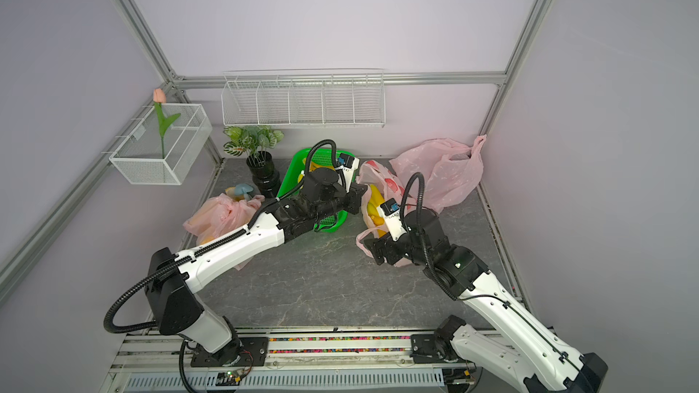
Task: Place the banana into a plastic bag & tie a knot
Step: Adjust the plastic bag at the center of the board.
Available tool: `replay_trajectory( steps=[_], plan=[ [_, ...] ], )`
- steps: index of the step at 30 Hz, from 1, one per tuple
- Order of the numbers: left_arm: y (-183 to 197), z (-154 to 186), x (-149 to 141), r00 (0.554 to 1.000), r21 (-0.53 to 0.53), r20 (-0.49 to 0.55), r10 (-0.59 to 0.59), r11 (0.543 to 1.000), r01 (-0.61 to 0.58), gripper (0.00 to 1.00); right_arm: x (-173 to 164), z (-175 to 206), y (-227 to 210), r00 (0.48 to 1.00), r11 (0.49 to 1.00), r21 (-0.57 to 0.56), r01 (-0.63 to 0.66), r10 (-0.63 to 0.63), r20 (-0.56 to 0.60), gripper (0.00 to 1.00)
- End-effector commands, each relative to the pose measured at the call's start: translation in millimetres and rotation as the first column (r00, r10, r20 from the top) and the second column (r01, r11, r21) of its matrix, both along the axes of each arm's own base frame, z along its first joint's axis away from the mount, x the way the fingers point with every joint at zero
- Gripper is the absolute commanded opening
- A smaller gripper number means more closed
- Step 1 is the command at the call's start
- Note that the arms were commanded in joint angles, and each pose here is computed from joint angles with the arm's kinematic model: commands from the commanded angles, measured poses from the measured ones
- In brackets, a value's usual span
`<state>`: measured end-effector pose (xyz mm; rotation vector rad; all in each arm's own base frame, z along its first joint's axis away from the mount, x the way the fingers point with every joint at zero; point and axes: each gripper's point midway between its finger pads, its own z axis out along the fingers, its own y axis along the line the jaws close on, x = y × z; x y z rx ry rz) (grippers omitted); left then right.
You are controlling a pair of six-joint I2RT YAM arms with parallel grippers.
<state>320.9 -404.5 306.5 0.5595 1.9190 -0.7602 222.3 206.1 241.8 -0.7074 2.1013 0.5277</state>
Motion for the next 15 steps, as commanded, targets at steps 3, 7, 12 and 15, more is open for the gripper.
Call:
replay_trajectory(
  steps=[3, 7, 12, 15],
  plan=[
    [8, 16, -1, 1.0, -0.043, 0.015, 0.024, 0.999, -0.023, 0.0, -3, -32, 17, 0.998, 0.998, -0.055, -0.04, 0.037, -0.047, 0.9],
    [9, 15, -1, 1.0, -0.046, 0.011, 0.026, 0.999, -0.025, 0.0, 5, -41, 31, 0.996, 0.998, -0.045, -0.041, 0.037, -0.079, 0.8],
    [9, 16, -1, 1.0, -0.05, 0.008, 0.022, 0.999, -0.022, 0.0, 12, -52, 44, 0.994, 0.998, -0.027, -0.049, 0.045, -0.104, 0.63],
    [10, 16, -2, 1.0, -0.056, 0.008, 0.026, 0.998, -0.026, 0.0, 15, -51, 48, 0.994, 0.999, -0.011, -0.048, 0.046, -0.102, 0.46]
  ],
)
